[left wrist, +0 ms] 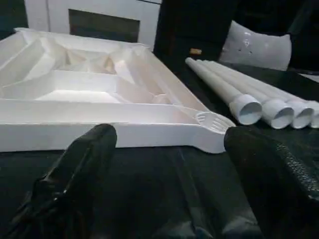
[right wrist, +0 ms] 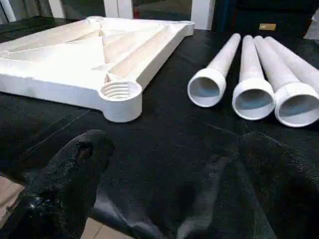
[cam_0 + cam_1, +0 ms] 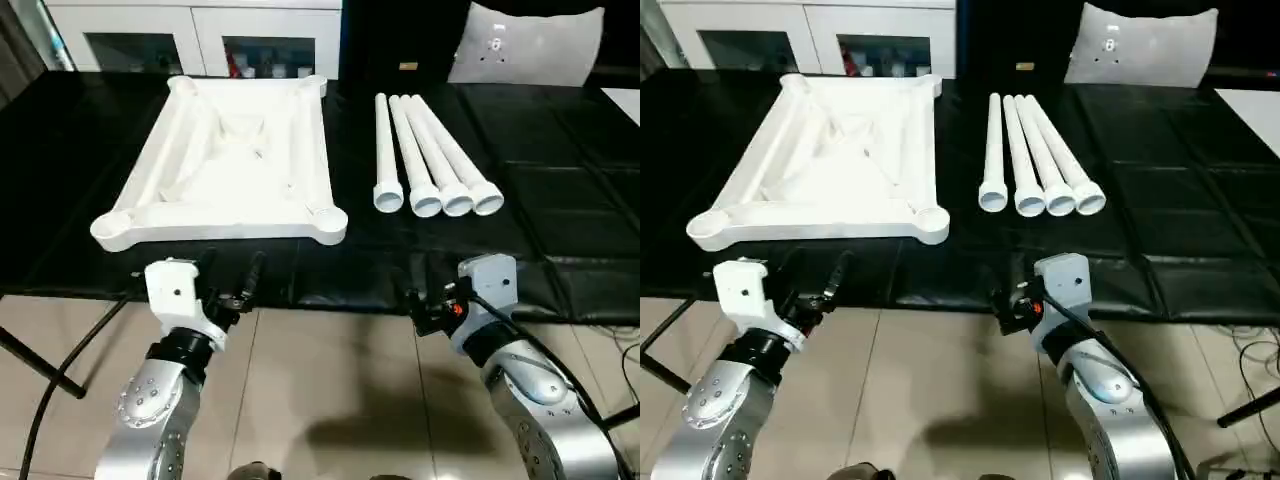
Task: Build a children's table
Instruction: Move to table
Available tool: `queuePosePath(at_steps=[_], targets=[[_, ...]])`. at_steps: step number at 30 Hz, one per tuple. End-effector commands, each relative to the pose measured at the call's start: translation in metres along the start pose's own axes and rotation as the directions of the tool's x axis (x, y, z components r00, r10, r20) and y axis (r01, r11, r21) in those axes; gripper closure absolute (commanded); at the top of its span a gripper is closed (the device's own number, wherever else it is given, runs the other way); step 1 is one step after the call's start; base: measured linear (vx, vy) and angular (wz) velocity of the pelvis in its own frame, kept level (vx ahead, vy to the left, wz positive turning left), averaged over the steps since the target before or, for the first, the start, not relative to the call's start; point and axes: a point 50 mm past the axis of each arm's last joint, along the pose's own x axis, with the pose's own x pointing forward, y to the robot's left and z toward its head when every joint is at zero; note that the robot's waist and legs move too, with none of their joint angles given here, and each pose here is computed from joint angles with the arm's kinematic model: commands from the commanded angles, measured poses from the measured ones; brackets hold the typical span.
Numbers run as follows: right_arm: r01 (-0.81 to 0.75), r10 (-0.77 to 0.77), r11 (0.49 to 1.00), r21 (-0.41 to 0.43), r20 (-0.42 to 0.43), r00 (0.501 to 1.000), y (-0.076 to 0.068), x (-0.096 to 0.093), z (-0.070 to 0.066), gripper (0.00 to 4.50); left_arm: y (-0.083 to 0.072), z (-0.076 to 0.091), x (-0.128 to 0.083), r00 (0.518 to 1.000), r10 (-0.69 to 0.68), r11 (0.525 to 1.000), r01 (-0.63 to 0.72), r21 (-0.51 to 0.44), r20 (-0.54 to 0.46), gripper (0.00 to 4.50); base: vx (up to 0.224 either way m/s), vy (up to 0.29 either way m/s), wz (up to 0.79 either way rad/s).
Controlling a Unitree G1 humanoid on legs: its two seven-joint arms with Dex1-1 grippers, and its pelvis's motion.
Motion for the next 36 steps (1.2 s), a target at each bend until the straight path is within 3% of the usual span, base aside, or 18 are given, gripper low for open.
queuePosePath(at_steps=[1,22,28,30,34,36], targets=[[-0.004,0.004,1.000,-0.004,0.007,1.000,0.000,0.001,0.002,0.00,0.001,0.001,-0.002,1.000,-0.007,1.000,0.007,0.001,-0.006,0.71,0.000,0.000,0.00],[-0.030,0.030,1.000,0.006,0.019,0.999,0.004,0.004,0.004,0.00,0.000,0.003,-0.002,0.997,-0.073,0.997,0.073,0.031,-0.001,2.52,-0.003,0.007,0.00],[-0.043,0.043,0.999,0.010,0.016,0.999,0.006,0.005,0.007,0.00,0.000,0.010,0.001,0.999,-0.037,0.998,0.036,0.046,0.018,2.52,0.000,0.000,0.00],[-0.046,0.046,0.999,0.000,0.015,0.999,0.008,0.006,0.007,0.00,0.001,0.011,0.004,0.999,-0.037,0.997,0.036,0.068,0.008,2.17,0.000,0.000,0.00],[-0.037,0.037,0.999,0.004,0.013,0.999,0.008,0.007,0.007,0.00,0.002,0.013,0.004,0.999,-0.014,0.999,0.013,0.038,0.029,2.14,0.000,0.000,0.00],[-0.032,0.032,0.999,0.031,0.024,0.999,0.009,0.006,0.009,0.00,0.003,0.015,0.004,1.000,0.001,0.998,-0.003,0.064,0.027,1.85,0.000,0.000,0.00]])
